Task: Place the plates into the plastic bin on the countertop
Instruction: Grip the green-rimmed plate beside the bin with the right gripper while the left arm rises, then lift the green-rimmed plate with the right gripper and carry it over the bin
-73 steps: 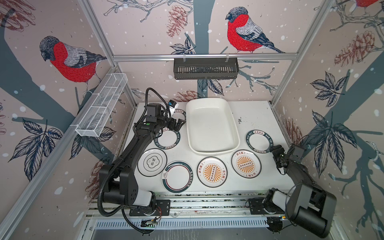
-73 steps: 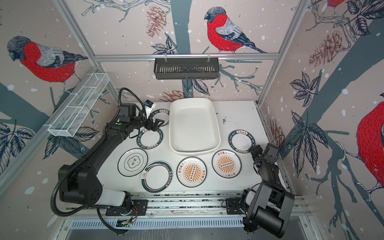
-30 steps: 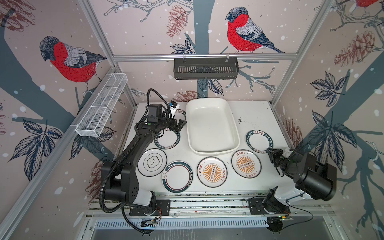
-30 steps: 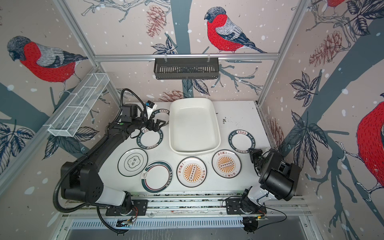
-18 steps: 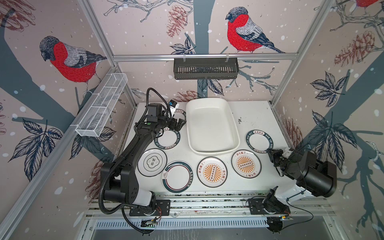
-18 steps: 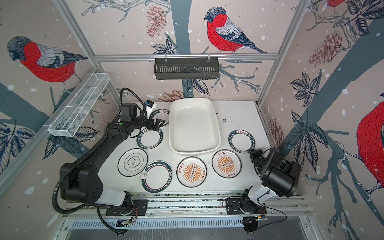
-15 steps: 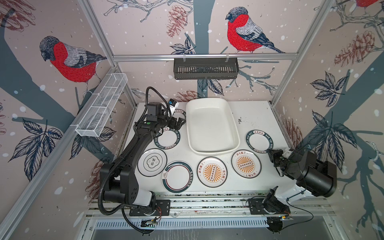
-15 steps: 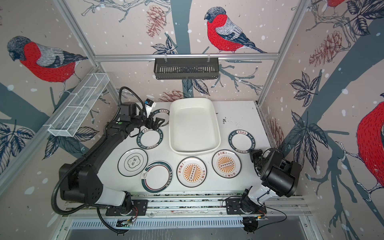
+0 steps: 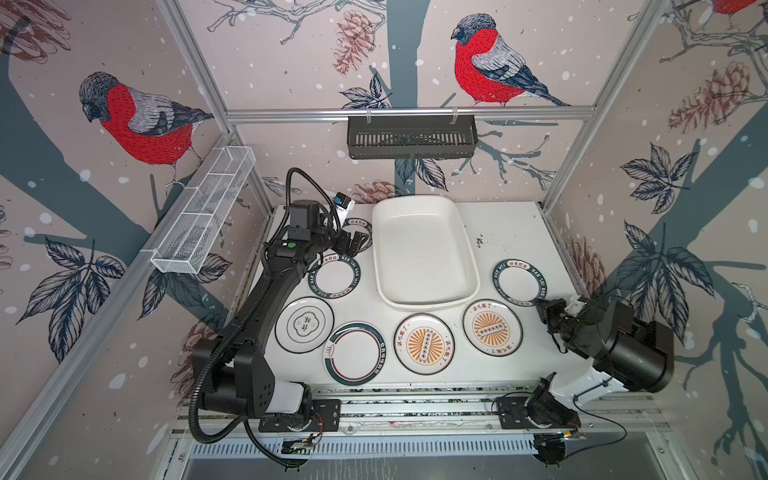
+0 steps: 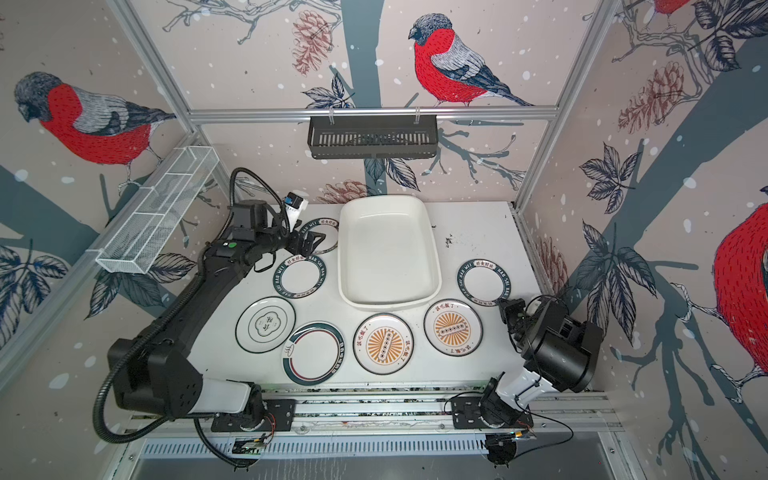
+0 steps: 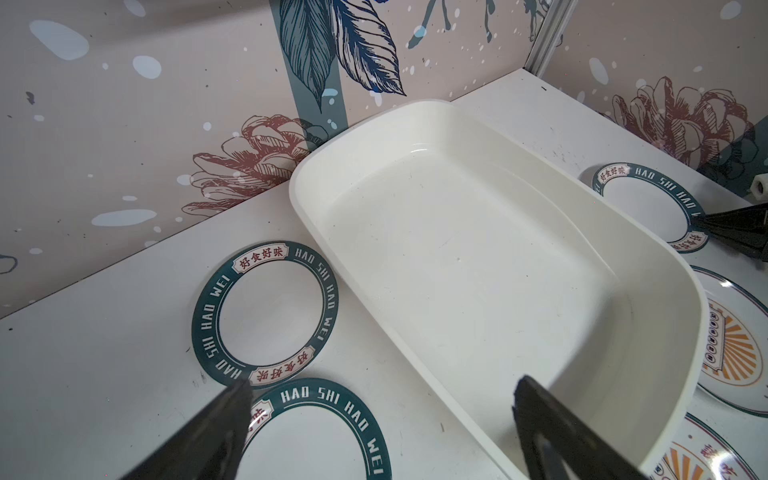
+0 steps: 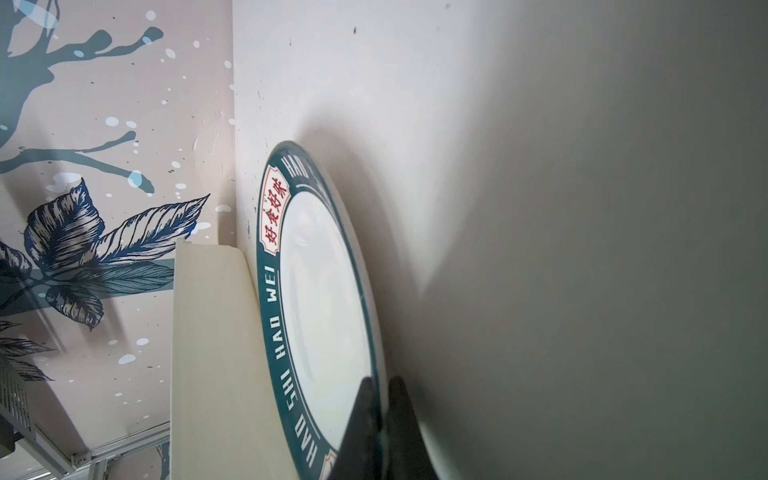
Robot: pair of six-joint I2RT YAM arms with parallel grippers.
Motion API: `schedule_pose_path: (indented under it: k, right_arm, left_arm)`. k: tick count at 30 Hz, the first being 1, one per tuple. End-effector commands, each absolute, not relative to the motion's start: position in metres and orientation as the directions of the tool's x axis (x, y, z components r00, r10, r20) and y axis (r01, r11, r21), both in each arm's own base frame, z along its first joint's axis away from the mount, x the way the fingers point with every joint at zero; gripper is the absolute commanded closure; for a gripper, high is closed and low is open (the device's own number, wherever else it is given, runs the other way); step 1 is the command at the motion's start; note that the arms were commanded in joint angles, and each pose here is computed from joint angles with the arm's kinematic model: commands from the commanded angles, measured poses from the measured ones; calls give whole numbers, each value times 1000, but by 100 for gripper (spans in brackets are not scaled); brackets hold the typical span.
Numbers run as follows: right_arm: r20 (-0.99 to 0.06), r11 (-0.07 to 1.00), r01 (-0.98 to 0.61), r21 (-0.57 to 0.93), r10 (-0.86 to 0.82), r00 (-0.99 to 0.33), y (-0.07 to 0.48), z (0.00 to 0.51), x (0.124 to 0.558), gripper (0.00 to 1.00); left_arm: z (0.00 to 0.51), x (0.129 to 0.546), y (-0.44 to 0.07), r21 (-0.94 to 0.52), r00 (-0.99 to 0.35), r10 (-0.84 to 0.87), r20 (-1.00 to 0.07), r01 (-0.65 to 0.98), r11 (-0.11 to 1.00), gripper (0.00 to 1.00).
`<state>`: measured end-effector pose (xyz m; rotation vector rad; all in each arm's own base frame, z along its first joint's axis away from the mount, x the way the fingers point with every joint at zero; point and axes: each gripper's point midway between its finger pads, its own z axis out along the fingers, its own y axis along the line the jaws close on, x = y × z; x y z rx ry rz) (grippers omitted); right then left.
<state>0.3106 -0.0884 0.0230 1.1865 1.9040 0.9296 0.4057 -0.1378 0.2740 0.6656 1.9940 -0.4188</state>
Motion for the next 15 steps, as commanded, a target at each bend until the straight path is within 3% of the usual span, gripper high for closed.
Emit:
schedule_pose_path:
  k: [1, 15]
  right_arm:
    - [-163, 307, 463, 831, 932, -325, -90, 16, 306, 97]
    - [-232, 327, 320, 889, 925, -300, -92, 79, 331, 99]
  left_arm:
    - [280, 403, -137, -5, -385, 292, -875, 612, 791, 3]
    - [295, 401, -132, 16, -374, 291, -881, 590, 808, 3]
